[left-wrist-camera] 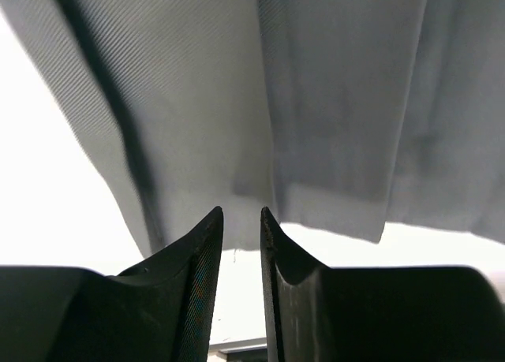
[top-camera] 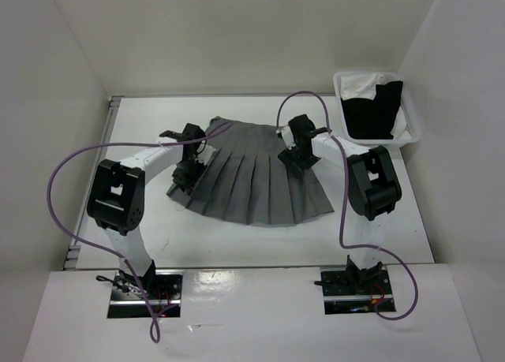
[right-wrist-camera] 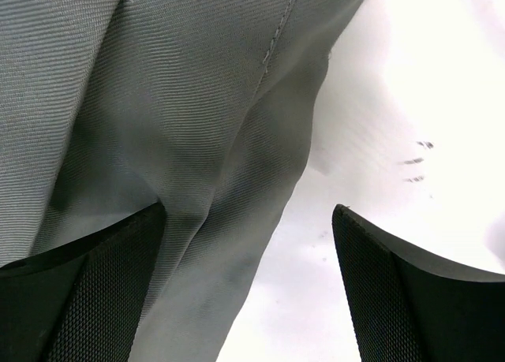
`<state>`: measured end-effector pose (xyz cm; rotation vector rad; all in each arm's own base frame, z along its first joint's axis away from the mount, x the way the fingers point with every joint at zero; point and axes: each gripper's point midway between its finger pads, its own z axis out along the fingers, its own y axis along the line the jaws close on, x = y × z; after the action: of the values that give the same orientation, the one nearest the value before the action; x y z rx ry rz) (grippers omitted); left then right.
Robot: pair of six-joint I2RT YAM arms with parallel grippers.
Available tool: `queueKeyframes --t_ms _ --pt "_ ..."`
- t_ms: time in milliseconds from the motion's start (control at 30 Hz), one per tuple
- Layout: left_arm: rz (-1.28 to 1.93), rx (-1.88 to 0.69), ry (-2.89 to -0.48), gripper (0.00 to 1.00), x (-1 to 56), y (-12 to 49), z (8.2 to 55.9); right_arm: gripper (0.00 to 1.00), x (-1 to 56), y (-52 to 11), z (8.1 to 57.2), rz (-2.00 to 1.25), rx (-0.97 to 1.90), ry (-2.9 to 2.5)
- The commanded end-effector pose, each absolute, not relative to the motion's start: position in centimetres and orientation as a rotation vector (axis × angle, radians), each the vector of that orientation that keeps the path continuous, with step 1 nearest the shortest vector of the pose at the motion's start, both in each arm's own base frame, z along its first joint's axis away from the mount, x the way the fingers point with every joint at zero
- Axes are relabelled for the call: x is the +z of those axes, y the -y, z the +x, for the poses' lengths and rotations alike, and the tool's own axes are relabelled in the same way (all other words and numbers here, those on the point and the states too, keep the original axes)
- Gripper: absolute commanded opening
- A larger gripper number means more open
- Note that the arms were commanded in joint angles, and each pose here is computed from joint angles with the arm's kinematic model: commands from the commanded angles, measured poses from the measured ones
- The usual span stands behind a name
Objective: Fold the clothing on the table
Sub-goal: Flatten the skirt out
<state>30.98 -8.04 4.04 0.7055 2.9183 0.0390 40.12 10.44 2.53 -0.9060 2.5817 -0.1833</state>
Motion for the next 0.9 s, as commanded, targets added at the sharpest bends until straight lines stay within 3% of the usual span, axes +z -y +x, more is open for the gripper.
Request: queueKeyframes --t_ms 0,233,333,400,467,733,867 --pt "0.731 0.011 -2.899 0.32 5.9 8.0 30.0 0.91 4.1 -8.5 40.1 -0.926 -0.309 -2.539" --pt "0.730 0.052 -2.801 0.34 9.1 7.8 31.5 0.91 6.6 -5.4 40.6 -0.877 -0.474 -2.483" --pt "0.688 -0.001 -2.746 0.45 10.2 8.1 32.9 0.92 9.0 -6.3 41.0 -0.856 -0.377 -2.451" --pt "0.671 -0.056 -2.689 0.62 10.5 8.9 34.5 0.93 10.6 -8.1 41.0 -0.864 -0.246 -2.425" --pt "0.667 -0.086 -2.640 0.66 10.7 9.8 36.2 0.94 12.0 -9.2 41.1 -0.845 -0.161 -2.402" --pt "0.674 -0.043 -2.430 0.64 10.0 13.1 45.9 0.94 14.4 -12.2 42.3 -0.755 0.025 -2.325" --pt "0.671 -0.049 -2.368 0.46 10.1 14.9 49.9 0.94 13.2 -13.0 43.1 -0.739 0.066 -2.356"
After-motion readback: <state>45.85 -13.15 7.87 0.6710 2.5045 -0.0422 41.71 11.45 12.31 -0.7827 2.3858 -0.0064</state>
